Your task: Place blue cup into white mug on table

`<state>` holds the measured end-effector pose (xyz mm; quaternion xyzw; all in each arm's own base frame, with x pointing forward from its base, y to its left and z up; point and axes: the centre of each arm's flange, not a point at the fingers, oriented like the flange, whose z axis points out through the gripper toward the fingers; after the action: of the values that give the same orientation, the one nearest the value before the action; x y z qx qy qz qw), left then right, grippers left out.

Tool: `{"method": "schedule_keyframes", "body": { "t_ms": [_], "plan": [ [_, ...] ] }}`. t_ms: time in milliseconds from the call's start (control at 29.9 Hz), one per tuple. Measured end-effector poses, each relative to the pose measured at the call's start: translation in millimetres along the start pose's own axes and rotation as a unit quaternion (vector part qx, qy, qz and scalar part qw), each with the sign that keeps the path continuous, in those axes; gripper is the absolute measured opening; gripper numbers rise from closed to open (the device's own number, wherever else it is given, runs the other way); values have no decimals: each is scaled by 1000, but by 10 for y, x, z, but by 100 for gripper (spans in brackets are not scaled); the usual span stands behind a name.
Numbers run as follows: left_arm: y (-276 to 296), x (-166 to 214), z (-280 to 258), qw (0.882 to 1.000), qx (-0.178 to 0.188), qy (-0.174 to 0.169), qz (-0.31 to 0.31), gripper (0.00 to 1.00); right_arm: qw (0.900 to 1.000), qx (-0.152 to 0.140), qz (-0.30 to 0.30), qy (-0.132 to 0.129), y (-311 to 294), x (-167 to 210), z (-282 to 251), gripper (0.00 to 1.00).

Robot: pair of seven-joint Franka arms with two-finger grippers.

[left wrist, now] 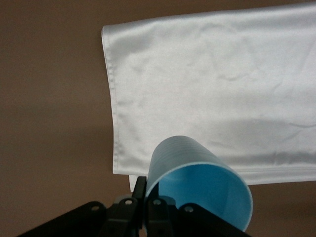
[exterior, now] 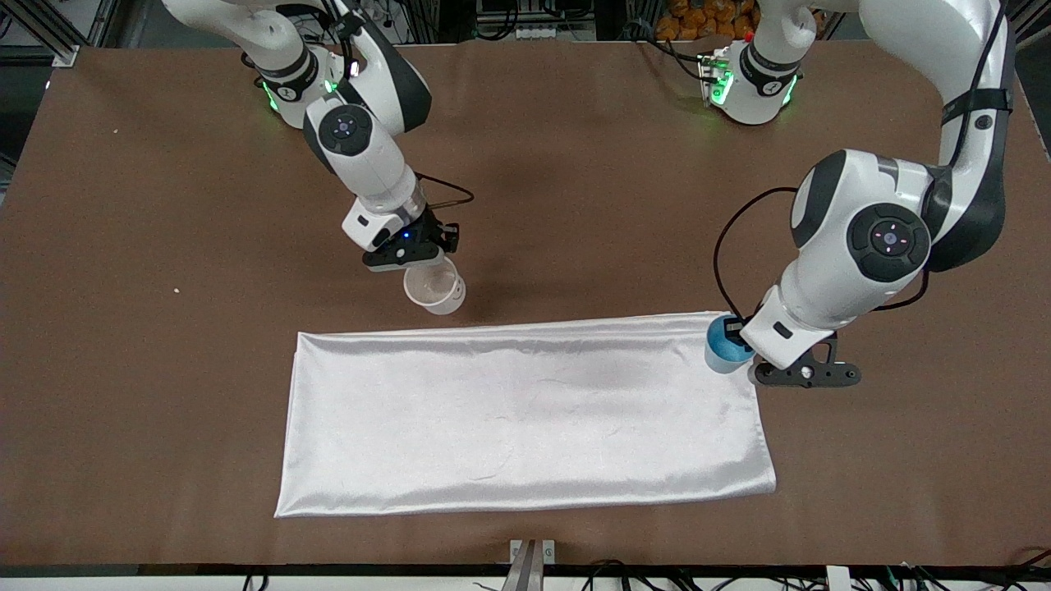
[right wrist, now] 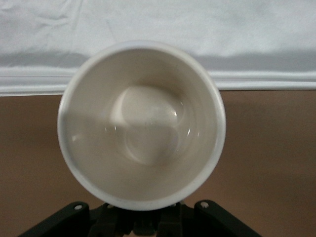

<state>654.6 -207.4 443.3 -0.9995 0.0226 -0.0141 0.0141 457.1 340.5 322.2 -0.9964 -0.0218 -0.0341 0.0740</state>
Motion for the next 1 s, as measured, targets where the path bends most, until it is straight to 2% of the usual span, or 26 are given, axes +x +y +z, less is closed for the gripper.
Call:
{"method": "schedule_keyframes", "body": {
  "t_ms": [200, 434, 735, 1002],
  "plan": [
    [144, -127, -247, 1000, -1, 1, 13, 4, 1000, -1, 2, -7, -186, -227, 119, 9],
    [256, -223, -387, 1000, -2, 0, 21, 4, 1000, 1, 3, -9, -216, -323, 300, 9],
    [309, -344, -636, 1000, -3, 3, 24, 4, 1000, 16, 9, -4, -399, -501, 800, 9],
    [559, -460, -696, 1000, -10, 2, 0, 4, 1000, 16, 9, -12, -448, -628, 1135, 9]
  ]
}}
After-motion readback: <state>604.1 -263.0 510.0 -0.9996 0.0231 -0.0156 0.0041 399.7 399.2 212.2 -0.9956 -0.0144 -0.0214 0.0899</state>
